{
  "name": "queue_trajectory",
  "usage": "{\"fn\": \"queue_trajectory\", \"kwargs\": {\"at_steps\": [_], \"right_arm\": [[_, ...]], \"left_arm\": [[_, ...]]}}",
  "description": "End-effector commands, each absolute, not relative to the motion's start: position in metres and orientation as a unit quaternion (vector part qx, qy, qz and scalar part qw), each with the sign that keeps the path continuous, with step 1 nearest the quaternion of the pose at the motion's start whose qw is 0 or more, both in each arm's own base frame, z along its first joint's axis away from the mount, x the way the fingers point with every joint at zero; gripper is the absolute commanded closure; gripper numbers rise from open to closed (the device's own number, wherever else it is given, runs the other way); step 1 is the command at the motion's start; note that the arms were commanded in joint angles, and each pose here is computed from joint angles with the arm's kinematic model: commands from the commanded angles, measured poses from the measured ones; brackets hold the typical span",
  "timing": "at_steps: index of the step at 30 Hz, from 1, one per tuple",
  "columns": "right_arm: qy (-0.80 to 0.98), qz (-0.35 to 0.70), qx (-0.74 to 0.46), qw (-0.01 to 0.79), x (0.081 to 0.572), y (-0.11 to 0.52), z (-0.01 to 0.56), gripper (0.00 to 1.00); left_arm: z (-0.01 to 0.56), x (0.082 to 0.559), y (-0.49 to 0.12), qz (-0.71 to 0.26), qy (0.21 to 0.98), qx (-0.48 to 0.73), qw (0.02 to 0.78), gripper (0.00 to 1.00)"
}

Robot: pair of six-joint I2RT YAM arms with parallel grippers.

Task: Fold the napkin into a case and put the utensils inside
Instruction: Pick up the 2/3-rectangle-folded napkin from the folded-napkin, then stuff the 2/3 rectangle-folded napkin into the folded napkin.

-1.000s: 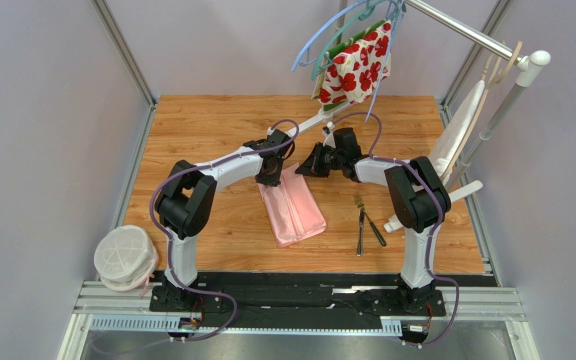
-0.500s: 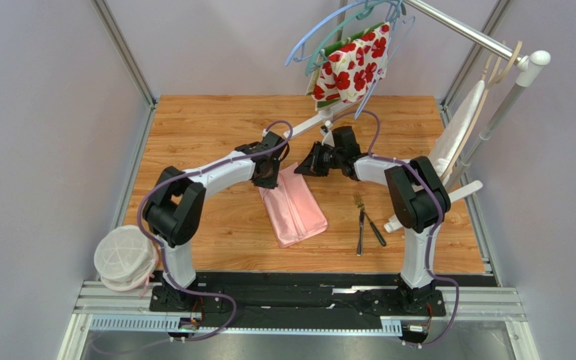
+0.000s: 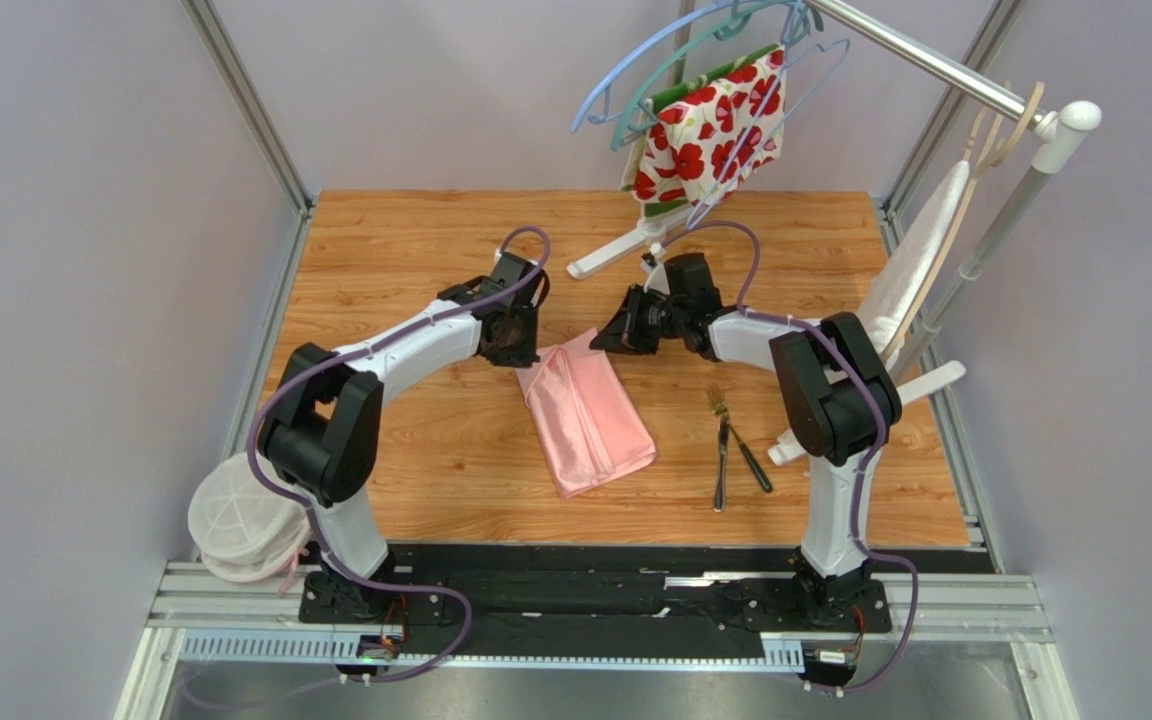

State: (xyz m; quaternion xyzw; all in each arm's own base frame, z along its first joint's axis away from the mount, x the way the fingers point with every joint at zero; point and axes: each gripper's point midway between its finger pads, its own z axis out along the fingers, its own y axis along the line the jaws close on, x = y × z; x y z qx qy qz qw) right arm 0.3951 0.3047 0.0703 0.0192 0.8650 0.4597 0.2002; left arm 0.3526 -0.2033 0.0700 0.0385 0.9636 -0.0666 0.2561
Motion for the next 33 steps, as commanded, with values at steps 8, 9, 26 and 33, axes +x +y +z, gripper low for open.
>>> {"fn": "queue_trajectory", "kwargs": {"at_steps": [8, 9, 26, 33], "right_arm": [[0.847, 0.482, -0.012, 0.223, 0.398, 0.317, 0.098, 1.0], [0.847, 0.482, -0.014, 0.221, 0.397, 0.319, 0.099, 1.0], [0.865, 0.467, -0.082, 0.167, 0.351, 0.367, 0.068, 1.0], [0.885, 0.424, -0.087, 0.173, 0.347, 0.36, 0.037, 1.0]], "left_arm": [[0.02, 0.366, -0.213, -0.086, 0.97, 0.01, 0.226, 0.89], [0.012, 0.366, -0.212, -0.081, 0.972, 0.006, 0.219, 0.89], [0.001, 0.362, -0.221, -0.116, 0.97, -0.006, 0.214, 0.91], [0.006, 0.361, -0.223, -0.127, 0.968, -0.007, 0.216, 0.91]]}}
